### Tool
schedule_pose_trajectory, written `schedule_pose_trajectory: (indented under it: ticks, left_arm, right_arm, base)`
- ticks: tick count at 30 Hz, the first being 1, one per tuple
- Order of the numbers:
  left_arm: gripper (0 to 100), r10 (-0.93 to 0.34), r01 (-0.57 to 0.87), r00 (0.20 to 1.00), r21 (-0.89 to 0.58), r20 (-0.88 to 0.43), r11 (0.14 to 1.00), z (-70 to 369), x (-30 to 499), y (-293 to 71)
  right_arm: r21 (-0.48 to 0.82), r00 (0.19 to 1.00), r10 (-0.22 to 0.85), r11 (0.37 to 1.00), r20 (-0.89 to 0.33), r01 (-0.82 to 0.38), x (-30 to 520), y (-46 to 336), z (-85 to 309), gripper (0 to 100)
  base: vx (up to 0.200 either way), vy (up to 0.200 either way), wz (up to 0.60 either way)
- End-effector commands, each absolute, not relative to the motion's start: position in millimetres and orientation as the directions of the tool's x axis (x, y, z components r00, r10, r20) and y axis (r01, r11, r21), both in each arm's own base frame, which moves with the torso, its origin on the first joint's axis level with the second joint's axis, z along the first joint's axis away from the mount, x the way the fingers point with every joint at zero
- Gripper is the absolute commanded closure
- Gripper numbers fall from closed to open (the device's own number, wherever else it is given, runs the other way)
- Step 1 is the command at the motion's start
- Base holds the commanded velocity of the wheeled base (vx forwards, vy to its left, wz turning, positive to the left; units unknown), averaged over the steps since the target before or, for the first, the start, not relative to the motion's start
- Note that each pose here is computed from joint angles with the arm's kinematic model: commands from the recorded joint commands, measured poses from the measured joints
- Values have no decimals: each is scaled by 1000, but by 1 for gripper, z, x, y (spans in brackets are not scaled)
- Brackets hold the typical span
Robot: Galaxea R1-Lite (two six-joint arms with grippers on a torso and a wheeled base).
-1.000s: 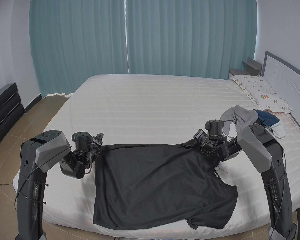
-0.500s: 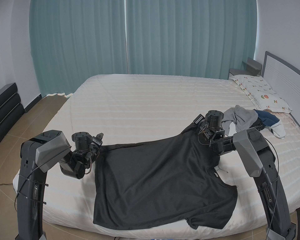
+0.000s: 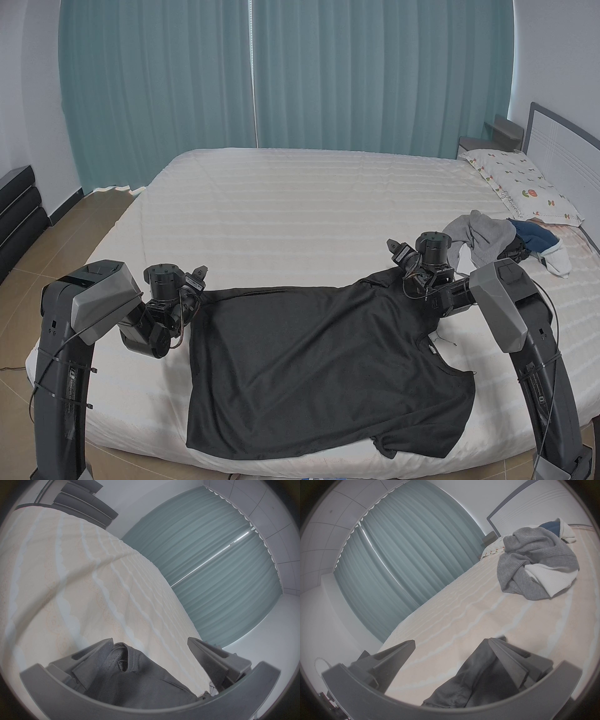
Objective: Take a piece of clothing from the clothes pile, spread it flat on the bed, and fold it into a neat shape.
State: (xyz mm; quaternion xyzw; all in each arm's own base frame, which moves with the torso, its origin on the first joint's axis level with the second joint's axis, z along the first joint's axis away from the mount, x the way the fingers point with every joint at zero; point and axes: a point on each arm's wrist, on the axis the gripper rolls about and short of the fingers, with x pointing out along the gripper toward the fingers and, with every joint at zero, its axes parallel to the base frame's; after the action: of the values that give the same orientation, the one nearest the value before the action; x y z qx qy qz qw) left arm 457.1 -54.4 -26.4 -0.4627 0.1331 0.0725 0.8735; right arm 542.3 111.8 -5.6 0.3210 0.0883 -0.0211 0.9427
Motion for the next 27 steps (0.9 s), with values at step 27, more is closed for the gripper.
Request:
schedule_pose_trajectory:
  ticks: [27]
  left_arm:
    - [0,-54,-252,938,-778,-343,575,-30,455,-55]
  right_arm:
    - [521,920,163,852,-357,51,493,47,-24,0]
  base:
    - [0,0,0]
